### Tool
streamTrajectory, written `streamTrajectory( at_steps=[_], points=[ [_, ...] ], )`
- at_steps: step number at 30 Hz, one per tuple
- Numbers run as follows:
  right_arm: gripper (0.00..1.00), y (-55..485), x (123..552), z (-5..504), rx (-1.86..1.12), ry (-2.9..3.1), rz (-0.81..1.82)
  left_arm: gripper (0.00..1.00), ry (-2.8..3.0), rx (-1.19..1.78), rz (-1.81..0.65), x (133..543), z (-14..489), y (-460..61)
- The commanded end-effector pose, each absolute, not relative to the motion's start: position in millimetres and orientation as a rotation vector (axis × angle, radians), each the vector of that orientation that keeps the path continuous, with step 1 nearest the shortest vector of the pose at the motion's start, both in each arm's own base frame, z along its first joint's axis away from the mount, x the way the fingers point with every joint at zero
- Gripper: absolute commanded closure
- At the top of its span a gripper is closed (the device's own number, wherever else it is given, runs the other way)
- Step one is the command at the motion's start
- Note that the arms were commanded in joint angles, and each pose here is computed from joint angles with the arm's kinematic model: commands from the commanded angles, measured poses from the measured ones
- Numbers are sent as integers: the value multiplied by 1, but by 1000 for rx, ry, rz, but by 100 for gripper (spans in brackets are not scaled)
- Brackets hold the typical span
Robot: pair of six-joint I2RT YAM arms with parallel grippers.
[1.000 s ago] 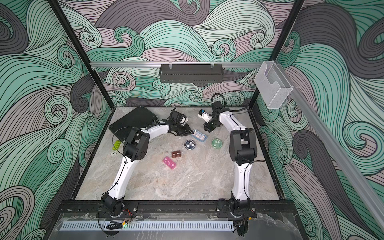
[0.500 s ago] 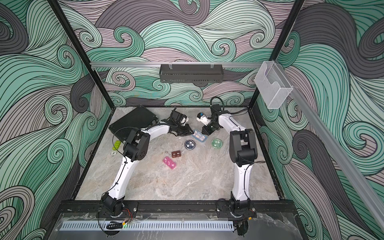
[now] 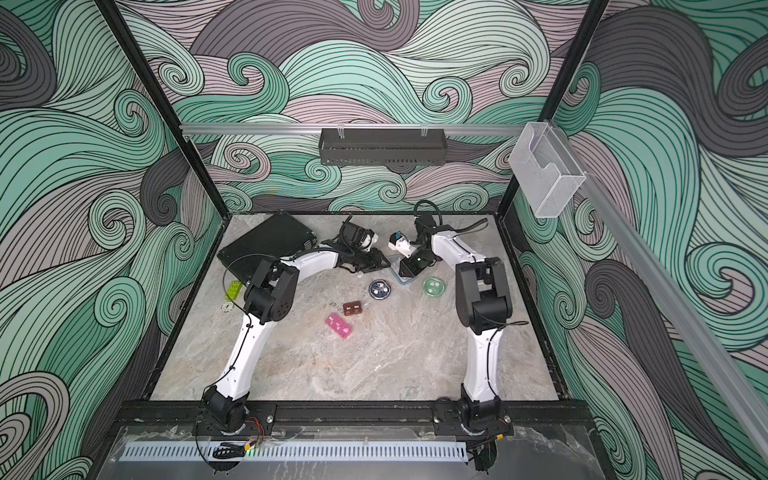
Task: Close pillboxes
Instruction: Close the lid on the pillbox.
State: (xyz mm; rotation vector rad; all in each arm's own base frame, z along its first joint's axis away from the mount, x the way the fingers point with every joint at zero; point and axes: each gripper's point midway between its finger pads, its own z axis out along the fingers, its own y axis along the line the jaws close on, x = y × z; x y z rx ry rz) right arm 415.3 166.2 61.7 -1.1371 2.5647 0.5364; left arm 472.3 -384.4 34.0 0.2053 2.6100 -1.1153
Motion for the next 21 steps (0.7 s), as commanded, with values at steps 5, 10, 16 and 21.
streamTrajectory(
  at_steps=[5, 10, 16, 21],
  points=[
    [77, 165, 414, 61, -1106, 2607, 508, 54, 2733, 158, -935, 461, 8, -343],
    [74, 154, 442, 60, -1014, 2616, 345, 55, 2716, 167, -906, 465, 19, -337],
    [59, 149, 458, 54, -918, 2650, 272, 55, 2664, 196, -935, 475, 37, -352],
    [51, 153, 462, 44, -909, 2672, 256, 54, 2649, 252, -971, 478, 42, -377]
  ],
)
